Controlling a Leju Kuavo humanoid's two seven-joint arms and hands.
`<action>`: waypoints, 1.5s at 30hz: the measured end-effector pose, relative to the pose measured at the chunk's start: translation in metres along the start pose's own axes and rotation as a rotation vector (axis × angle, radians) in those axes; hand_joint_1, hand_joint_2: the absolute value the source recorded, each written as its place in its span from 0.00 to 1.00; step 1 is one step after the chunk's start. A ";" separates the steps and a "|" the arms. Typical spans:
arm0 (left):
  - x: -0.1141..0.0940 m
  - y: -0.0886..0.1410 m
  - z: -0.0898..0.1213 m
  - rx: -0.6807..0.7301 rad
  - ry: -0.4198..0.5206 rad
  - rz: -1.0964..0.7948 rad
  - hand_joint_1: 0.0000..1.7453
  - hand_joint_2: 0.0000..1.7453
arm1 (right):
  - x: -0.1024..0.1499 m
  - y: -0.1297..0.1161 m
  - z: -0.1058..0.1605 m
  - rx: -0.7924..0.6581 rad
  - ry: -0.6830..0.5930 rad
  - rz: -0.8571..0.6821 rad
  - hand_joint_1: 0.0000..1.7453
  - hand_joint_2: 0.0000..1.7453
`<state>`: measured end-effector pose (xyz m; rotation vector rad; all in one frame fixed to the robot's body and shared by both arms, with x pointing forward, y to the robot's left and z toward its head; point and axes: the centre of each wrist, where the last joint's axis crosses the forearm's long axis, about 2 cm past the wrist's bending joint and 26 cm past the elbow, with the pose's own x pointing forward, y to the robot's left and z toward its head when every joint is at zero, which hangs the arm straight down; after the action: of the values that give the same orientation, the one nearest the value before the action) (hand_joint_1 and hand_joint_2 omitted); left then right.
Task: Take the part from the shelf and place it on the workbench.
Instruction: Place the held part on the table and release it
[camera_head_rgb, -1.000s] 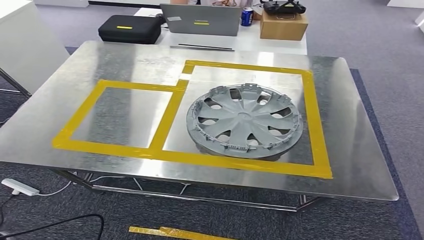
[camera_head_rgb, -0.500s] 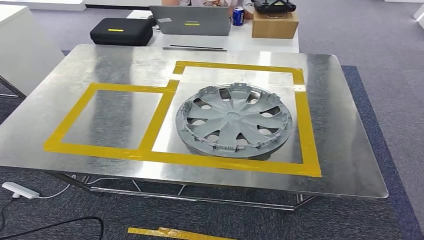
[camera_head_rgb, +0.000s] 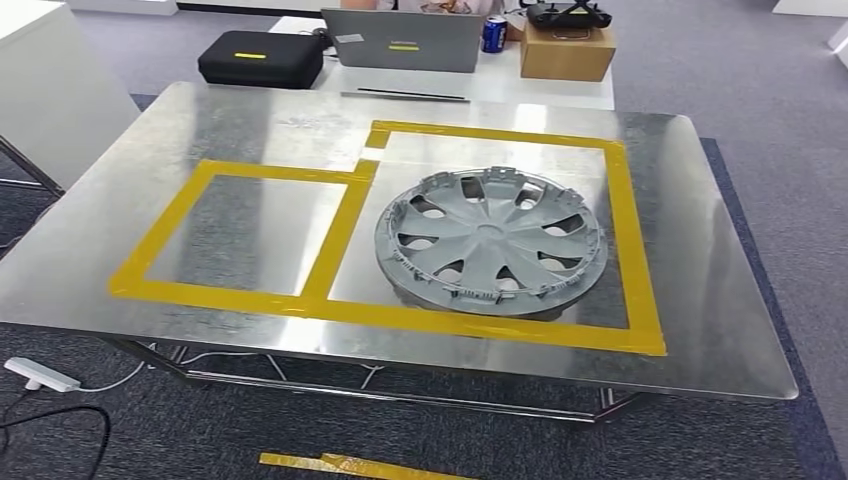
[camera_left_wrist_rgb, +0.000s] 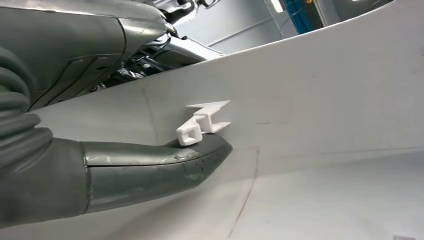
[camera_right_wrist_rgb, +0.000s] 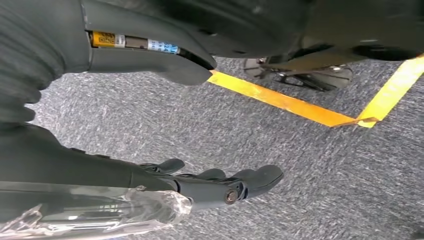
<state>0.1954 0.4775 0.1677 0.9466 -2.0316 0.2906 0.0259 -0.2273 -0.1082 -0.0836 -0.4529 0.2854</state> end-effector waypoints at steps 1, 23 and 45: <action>-0.001 0.000 -0.001 0.002 0.000 -0.003 1.00 1.00 | 0.001 -0.001 -0.001 0.000 -0.001 0.001 0.00 1.00; -0.019 -0.085 -0.046 0.005 -0.009 -0.039 1.00 1.00 | 0.007 -0.005 -0.004 0.010 -0.016 0.042 0.00 1.00; -0.017 -0.159 -0.102 -0.143 -0.028 -0.127 1.00 1.00 | 0.011 -0.014 -0.008 0.018 -0.039 0.079 0.00 1.00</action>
<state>0.3764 0.4296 0.1956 0.9897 -1.9789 0.0630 0.0426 -0.2373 -0.1083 -0.0791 -0.4859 0.3695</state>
